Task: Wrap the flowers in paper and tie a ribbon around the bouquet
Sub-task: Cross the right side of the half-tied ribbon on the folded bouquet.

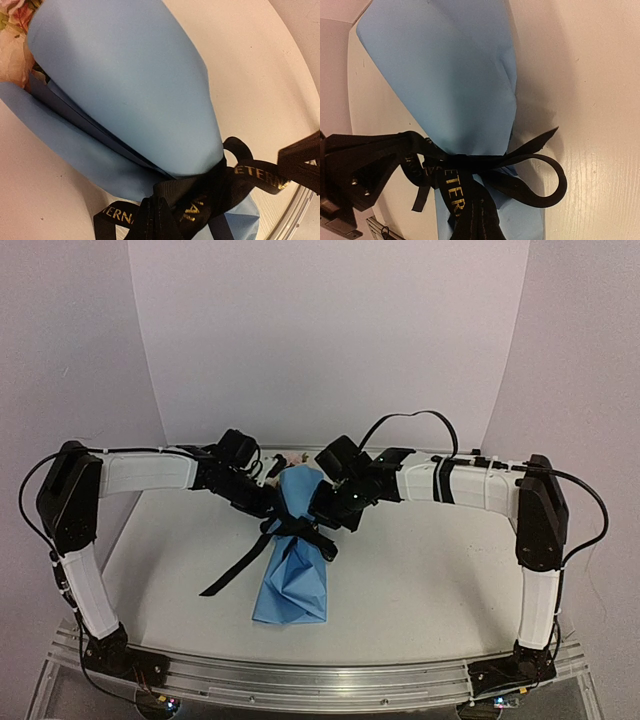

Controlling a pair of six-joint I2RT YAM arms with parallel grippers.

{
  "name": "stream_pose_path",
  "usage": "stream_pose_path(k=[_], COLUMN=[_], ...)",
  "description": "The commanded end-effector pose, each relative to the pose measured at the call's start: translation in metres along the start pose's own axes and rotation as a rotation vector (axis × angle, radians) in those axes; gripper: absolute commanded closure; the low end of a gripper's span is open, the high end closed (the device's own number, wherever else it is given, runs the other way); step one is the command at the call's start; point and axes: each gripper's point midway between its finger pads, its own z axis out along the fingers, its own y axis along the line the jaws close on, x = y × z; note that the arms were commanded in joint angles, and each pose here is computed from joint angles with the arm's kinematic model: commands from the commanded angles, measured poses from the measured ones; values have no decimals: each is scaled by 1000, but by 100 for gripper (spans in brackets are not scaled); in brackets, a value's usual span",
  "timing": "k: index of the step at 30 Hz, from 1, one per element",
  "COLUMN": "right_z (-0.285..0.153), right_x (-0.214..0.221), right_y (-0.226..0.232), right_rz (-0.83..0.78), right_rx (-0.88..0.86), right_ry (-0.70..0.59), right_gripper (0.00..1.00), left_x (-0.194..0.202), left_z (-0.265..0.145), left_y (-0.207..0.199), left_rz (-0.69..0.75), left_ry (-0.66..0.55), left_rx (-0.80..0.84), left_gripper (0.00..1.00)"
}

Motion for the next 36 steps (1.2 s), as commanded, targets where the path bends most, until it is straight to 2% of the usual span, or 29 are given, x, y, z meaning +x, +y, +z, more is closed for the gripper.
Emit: stream_pose_path(k=[1, 8, 16, 20, 30, 33, 36], right_z=[-9, -12, -17, -19, -18, -17, -15], right_x=[-4, -7, -11, -13, -17, -18, -18], right_y=[2, 2, 9, 13, 22, 22, 23], right_rz=[-3, -6, -29, -43, -81, -84, -88], right_rx=[-1, -2, -11, -12, -4, 0, 3], right_ry=[-29, -43, -55, -56, -52, -51, -48], right_gripper=[100, 100, 100, 100, 100, 100, 100], left_x=[-33, -32, -26, -21, -8, -3, 9], left_z=[-34, -53, -101, -118, -146, -145, -134], left_y=[-9, 0, 13, 6, -38, -55, -65], left_rz=[7, -70, -258, -306, -89, 14, 104], left_ry=[-159, -251, -500, -596, -703, -669, -579], left_rx=[18, 7, 16, 94, 304, 381, 425], left_gripper=[100, 100, 100, 99, 90, 88, 87])
